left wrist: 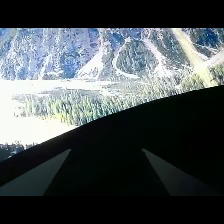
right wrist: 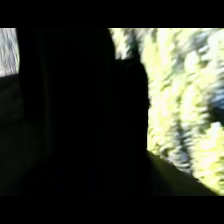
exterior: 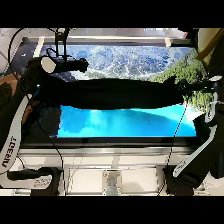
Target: Fold the clothes and pants, and hang the long-sleeved shirts on hangers.
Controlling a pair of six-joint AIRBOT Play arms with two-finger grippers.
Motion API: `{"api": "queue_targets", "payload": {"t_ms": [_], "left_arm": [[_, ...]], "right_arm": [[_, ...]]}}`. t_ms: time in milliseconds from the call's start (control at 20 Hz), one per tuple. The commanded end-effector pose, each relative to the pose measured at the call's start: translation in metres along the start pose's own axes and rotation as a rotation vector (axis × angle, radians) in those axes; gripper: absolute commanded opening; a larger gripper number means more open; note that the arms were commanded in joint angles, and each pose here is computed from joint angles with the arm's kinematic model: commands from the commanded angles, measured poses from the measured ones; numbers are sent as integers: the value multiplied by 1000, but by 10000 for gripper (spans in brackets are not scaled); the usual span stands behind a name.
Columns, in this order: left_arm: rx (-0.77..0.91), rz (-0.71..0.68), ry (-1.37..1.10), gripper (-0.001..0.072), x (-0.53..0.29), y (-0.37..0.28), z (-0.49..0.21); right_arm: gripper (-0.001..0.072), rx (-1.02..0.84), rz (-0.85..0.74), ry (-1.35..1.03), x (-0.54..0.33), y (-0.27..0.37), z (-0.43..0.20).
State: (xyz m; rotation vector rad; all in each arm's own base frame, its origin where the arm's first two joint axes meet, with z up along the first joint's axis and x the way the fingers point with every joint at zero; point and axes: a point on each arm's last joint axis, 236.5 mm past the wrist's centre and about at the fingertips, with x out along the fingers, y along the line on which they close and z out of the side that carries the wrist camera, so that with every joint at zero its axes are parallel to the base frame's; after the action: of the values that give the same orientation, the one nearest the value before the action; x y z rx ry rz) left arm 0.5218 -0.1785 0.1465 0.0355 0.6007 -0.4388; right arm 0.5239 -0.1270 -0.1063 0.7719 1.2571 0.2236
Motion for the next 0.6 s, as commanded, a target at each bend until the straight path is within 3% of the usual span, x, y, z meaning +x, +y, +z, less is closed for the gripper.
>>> {"api": "queue_targets", "payload": {"t_ms": [0,50,100,150,300,550], "left_arm": [[0,-1,3,508,1,0,-1],[0,-2,5,470,3,-1,-2],[-1,-5,8,289,5,-2,-3],[-2,-9,15,42,8,-4,-6],[-23,-72,57,21,35,-32,-25],[-152,-283,235,20,108,-139,-109]], "right_arm": [[220,-62,87,85,6,31,-19],[78,-81,158,85,2,48,-20],[7,-96,221,65,-5,66,-16],[7,-104,278,33,-15,85,-10],[6,-163,410,-44,-49,149,1],[6,-277,444,18,-46,251,-33]]}}
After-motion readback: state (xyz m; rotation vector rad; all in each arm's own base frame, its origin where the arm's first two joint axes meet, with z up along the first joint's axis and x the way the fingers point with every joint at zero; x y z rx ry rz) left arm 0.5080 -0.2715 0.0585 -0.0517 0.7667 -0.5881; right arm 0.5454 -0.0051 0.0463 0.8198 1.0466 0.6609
